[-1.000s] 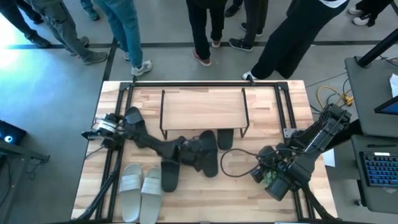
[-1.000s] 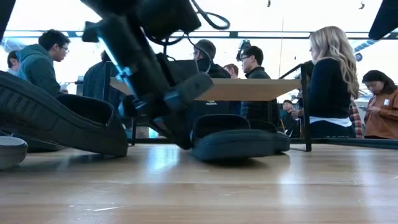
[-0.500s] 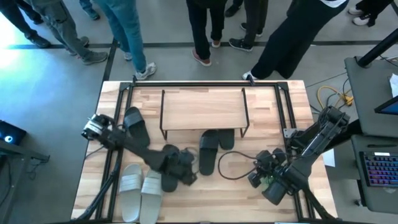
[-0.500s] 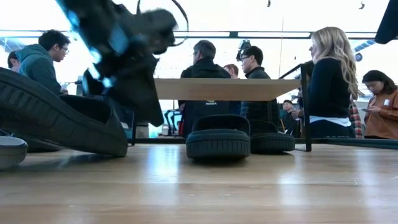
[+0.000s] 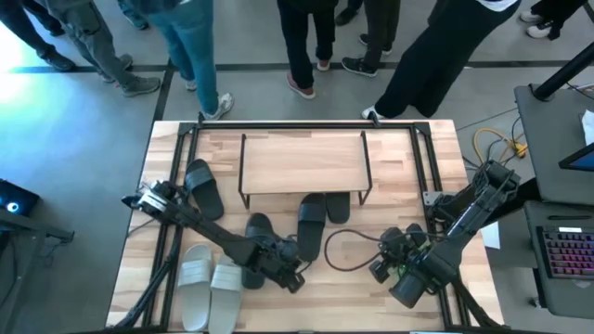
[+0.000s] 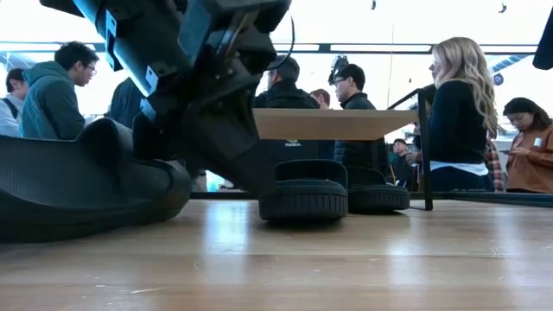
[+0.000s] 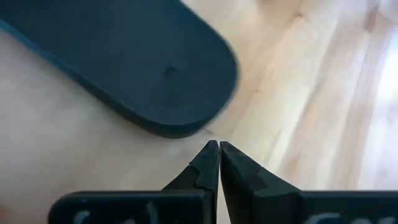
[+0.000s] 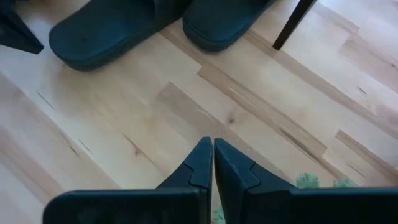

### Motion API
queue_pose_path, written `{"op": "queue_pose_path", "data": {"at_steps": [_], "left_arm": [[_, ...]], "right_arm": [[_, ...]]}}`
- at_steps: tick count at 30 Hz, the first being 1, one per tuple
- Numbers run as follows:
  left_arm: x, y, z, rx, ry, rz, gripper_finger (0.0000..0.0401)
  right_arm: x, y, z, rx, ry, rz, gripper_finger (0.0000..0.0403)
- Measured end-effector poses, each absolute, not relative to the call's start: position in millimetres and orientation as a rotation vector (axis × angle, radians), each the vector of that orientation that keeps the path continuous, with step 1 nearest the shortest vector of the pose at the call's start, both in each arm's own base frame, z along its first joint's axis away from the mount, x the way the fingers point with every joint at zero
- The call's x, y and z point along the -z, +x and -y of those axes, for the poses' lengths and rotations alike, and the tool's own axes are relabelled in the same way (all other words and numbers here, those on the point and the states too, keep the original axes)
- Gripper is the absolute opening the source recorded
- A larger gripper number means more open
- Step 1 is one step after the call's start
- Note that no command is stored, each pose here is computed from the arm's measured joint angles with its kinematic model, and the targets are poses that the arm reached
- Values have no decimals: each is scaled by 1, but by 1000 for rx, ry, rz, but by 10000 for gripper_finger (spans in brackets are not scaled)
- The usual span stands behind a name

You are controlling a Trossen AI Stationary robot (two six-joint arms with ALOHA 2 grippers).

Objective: Pick and place slides into the shelf
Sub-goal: Put the right black slide under the shelf

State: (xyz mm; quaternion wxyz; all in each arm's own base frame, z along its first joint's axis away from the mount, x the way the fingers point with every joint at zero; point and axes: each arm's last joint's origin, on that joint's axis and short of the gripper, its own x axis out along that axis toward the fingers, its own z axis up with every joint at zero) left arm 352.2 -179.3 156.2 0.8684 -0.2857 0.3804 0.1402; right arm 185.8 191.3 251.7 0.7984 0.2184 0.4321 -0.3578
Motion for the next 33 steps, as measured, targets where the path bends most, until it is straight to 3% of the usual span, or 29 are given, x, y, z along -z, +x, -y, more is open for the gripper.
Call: {"op": "queue_pose_path", "data": {"at_steps": [10,23,33], "left_arm": [[-139,382,184,-306,-578,-789,0],[-141,414,107,-430,-400,-739,0],[-151,421,92,-409,-369,-699,0]], "right_arm": [[-252,185,-192,762,460,-932,9],[-252,185,-192,766,471,-927,8],[-252,185,-192,776,482,-906,8]]}}
